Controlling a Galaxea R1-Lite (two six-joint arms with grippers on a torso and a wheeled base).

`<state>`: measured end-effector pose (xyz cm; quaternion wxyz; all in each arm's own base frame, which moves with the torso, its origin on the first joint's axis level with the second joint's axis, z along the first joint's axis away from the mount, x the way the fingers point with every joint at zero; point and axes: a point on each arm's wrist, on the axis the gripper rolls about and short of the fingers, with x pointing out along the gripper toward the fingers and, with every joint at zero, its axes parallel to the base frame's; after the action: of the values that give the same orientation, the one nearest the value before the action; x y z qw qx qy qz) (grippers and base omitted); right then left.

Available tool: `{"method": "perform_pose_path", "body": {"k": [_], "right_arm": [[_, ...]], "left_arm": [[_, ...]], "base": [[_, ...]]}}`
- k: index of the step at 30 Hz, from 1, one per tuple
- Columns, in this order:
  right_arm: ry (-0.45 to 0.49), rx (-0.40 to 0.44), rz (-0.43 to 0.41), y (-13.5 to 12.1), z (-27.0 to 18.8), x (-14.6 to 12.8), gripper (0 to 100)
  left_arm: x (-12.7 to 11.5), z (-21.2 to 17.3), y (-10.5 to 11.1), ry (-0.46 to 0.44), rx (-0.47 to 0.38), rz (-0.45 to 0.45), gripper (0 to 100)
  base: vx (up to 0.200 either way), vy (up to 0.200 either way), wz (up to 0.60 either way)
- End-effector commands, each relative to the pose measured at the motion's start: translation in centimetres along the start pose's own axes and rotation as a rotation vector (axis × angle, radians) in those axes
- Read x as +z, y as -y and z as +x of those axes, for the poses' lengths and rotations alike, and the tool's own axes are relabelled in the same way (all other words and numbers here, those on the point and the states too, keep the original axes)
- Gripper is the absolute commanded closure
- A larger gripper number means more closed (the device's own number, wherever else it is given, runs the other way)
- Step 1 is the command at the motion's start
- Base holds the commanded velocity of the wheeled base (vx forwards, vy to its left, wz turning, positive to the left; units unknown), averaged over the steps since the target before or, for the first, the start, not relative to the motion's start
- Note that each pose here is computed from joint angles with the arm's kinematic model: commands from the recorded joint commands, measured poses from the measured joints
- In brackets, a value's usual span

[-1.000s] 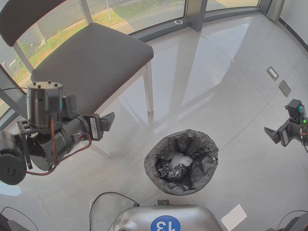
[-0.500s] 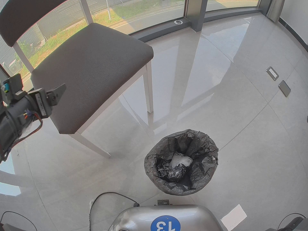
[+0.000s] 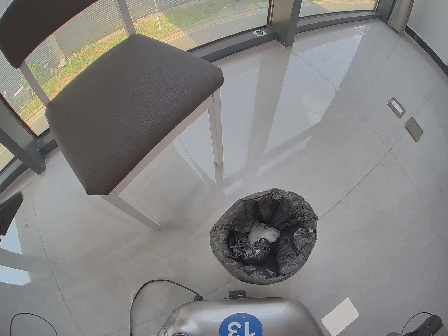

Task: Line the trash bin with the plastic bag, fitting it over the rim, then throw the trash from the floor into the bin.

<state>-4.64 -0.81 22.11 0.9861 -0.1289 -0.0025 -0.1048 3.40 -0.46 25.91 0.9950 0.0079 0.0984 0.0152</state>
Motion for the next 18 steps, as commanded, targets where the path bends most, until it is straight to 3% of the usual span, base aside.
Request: {"method": "perform_pose_path", "body": {"k": [1,8,13,18], "right_arm": [[0.126,0.054,0.097,-0.1,-3.5,-4.7,0],[0.046,0.091,0.138,-1.3,-2.2,-7.5,0],[-0.009,0.178,0.187,-2.2,-1.2,-9.2,0],[0.001,0.235,0.207,-3.4,0.3,-11.2,0]], "left_arm": [[-3.7,-7.2,-3.1,0.097,0.101,-0.021,0],[-6.3,-10.1,-3.0,0.110,0.221,0.003,0],[-7.6,-11.8,-2.7,0.093,0.291,0.002,0],[-9.5,-13.2,-1.9,0.099,0.354,0.005,0]], "base": [[0.000,0.000,0.00],[0.000,0.000,0.00],[0.000,0.000,0.00],[0.000,0.000,0.00]]}}
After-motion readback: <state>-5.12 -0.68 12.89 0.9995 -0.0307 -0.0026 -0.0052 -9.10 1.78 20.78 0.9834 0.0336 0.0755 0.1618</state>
